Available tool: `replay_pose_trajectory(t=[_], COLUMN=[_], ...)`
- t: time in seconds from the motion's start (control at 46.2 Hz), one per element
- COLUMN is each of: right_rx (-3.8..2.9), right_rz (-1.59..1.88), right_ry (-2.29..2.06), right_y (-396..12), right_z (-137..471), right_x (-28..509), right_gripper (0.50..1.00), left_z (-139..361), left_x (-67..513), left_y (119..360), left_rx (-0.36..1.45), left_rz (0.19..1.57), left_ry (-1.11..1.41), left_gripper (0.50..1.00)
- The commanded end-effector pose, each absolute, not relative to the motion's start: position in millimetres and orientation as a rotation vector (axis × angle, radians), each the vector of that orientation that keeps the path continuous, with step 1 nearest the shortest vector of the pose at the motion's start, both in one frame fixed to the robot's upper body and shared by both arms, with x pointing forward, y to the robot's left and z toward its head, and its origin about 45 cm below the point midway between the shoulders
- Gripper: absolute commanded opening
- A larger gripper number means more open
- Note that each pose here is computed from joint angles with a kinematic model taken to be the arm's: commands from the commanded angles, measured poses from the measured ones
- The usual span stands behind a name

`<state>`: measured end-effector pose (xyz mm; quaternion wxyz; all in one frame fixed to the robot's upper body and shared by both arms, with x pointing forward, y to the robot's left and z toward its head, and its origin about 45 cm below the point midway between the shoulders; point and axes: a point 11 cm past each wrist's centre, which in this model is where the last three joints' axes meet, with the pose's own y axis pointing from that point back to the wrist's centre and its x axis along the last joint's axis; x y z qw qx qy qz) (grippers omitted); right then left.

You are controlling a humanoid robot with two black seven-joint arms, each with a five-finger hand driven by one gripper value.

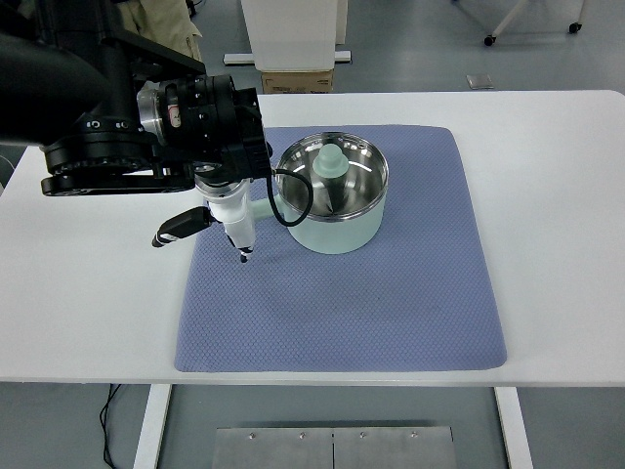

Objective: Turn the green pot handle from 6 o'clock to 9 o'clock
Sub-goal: 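Turn the pot with the left hand until the handle points toward the left arm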

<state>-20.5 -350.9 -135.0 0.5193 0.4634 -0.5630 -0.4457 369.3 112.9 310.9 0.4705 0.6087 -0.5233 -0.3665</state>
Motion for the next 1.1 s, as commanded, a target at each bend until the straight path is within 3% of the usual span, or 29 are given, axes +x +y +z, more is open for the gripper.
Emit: replay_pose_trajectory(t=[0.0, 1.082], right_rx=[1.112, 1.112], right_rz=[-1.068, -1.068], right_ry=[-1.35, -1.35], right_y=[-351, -351], right_z=[-135, -135], right_x=[-21, -21], right_gripper=[1.0, 1.0], left_z=[309, 313], left_x=[371, 404], left_y=[114, 135], left_rx=[1.492, 1.607], left_rz=[-0.895, -0.85], left_ry=[-1.275, -1.316], left_gripper=[1.0, 1.0])
